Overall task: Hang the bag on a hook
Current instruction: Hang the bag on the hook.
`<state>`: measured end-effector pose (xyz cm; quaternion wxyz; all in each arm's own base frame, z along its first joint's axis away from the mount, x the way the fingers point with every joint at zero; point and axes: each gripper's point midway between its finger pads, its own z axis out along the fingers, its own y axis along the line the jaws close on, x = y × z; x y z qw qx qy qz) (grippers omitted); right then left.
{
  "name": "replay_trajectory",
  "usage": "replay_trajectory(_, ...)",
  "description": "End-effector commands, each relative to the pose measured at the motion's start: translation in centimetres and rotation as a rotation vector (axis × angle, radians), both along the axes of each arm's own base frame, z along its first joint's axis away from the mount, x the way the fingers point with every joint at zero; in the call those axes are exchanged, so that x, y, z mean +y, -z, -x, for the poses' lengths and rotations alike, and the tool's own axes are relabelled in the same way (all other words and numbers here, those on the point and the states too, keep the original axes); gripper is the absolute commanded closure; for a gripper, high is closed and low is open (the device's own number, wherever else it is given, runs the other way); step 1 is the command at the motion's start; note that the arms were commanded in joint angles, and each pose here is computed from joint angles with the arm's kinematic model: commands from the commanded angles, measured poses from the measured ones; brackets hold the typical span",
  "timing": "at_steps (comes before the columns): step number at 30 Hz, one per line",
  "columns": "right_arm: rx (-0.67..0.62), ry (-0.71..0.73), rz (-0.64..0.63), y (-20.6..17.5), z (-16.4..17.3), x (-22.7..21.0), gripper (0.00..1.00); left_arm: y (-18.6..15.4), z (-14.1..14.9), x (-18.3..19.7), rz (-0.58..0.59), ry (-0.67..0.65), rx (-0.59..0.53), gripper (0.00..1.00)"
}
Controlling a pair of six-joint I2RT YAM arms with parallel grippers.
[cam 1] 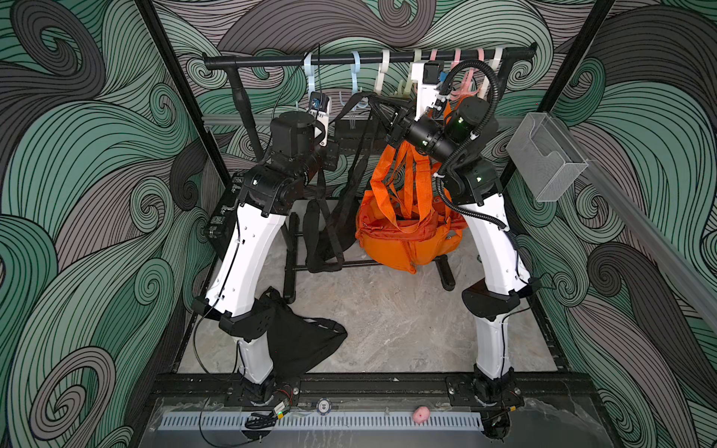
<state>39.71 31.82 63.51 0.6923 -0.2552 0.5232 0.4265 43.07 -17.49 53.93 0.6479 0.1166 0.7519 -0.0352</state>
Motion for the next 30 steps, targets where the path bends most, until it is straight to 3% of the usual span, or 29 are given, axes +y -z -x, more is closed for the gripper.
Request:
replay_trajectory(1, -0.04, -0.01, -0.052, -1.3, -0.2, -0.8, 1.0, -1.9, 0.5, 0.4, 0.043, 0.015, -0.042, 1.0)
replay_trajectory(15, -0.058, 0.002, -0.056, -0.8, -1.7, -0.9, 1.0, -4.8, -1.4, 0.4, 0.099, 0.003, -0.183, 1.0)
replay_trajectory(23, -0.002, 0.008, -0.033, 1.3, -3.7, -0.6, 1.0, -1.8, -4.1, -0.1, 0.084, -0.003, -0.107, 1.0)
replay_trajectory(30, 0.057, -0.02, -0.001, 3.2, -4.4, 0.1, 1.0, 0.0, -4.3, -0.9, 0.093, 0.031, -0.044, 1.0)
